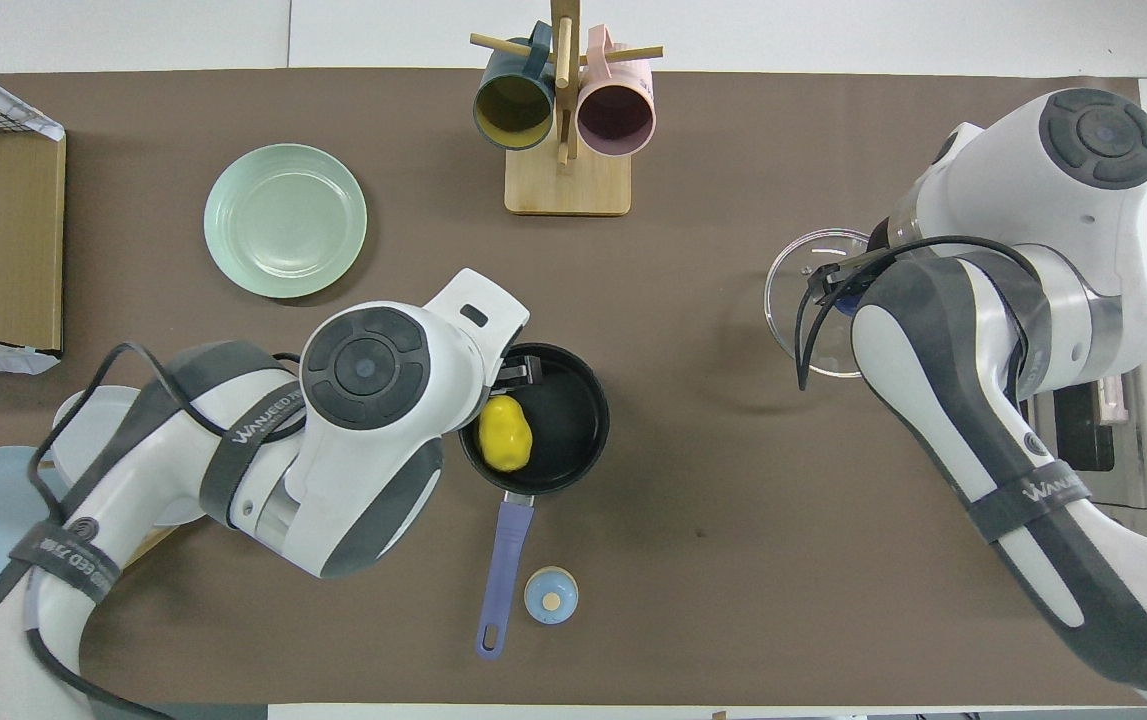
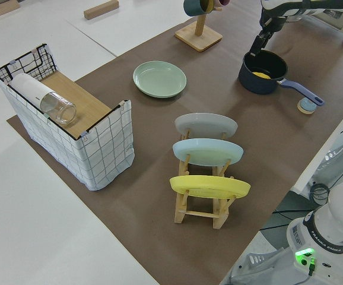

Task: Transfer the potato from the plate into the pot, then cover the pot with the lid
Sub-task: 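Withdraw the left gripper while the right gripper moves the lid over the saucepan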

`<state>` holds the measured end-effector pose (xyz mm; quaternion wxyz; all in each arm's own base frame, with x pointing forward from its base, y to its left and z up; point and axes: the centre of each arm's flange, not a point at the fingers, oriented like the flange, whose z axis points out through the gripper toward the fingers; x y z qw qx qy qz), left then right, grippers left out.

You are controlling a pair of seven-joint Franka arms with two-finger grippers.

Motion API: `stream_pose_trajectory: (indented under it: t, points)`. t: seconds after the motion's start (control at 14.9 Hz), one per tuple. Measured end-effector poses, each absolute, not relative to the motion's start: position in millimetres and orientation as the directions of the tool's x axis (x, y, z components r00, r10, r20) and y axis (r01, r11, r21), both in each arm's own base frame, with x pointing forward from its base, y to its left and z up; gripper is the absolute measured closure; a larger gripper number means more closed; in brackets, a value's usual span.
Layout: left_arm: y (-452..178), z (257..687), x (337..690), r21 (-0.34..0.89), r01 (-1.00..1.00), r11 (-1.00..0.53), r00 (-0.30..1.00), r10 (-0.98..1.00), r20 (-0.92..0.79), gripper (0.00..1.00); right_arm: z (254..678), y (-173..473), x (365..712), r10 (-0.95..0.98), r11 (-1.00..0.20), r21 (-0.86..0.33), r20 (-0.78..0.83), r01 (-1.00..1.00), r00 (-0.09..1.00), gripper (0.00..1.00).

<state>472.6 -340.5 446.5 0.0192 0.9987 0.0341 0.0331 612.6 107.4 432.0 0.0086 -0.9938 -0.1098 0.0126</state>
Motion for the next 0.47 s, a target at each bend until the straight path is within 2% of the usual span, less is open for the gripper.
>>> stream_pose_trajectory:
  t: [0.2, 0.47]
  points:
    - [-303.4, 498.3, 492.4, 0.046, 0.079, -0.996, 0.993, 0.083, 0.082, 0.00, 454.5, 156.3, 605.4, 0.160, -0.987, -0.017, -0.033, 0.160, 0.987, 0.33]
    - [-209.2, 564.6, 522.6, 0.030, 0.039, -0.999, 0.994, 0.041, 0.098, 0.00, 485.5, 262.1, 574.5, 0.056, -0.998, -0.018, -0.012, 0.056, 0.998, 0.33]
